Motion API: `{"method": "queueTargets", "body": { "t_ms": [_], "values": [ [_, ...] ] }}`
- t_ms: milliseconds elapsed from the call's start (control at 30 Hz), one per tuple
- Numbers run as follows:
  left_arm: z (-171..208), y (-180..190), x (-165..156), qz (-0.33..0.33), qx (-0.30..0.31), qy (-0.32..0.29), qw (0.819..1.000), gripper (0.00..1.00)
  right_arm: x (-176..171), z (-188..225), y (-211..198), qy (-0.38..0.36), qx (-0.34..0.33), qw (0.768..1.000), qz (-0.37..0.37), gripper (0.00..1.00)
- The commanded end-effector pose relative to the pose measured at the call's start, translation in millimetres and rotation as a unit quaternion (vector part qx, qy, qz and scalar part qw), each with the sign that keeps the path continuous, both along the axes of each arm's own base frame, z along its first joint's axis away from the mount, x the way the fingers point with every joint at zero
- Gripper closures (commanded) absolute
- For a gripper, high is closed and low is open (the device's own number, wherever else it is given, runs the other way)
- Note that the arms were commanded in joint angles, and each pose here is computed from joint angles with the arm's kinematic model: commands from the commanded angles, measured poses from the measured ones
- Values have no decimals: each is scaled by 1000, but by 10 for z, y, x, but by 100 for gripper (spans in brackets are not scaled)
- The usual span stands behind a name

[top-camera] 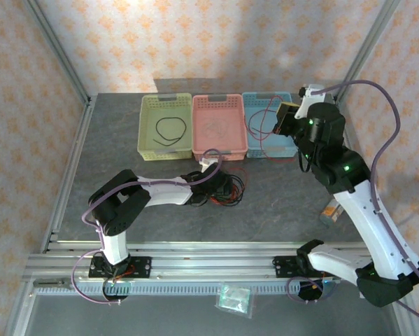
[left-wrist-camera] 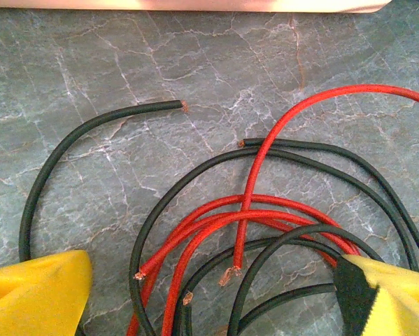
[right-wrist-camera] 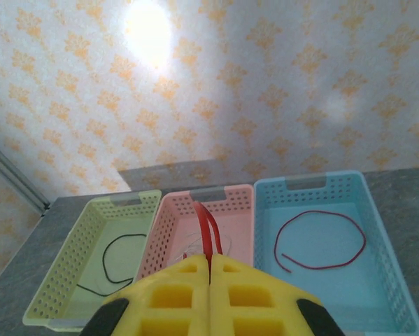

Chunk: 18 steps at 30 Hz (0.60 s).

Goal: Untangle the cables

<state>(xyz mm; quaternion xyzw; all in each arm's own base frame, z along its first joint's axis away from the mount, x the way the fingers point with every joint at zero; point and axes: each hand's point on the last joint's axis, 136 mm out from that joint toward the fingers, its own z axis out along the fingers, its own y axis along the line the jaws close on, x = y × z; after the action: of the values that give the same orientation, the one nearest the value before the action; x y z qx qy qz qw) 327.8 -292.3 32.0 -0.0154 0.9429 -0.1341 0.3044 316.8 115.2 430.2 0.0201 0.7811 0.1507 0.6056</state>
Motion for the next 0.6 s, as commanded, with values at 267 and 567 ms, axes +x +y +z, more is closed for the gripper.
{"method": "queueTargets", "body": {
  "t_ms": [267, 567],
  "values": [
    [474, 137, -45, -1, -5, -41, 999, 7, 46, 118, -151, -11, -19, 999, -41, 100],
    [1536, 135, 46, -6, -74, -156, 985, 7, 192, 54, -255, -8, -19, 996, -92, 100]
  ]
}}
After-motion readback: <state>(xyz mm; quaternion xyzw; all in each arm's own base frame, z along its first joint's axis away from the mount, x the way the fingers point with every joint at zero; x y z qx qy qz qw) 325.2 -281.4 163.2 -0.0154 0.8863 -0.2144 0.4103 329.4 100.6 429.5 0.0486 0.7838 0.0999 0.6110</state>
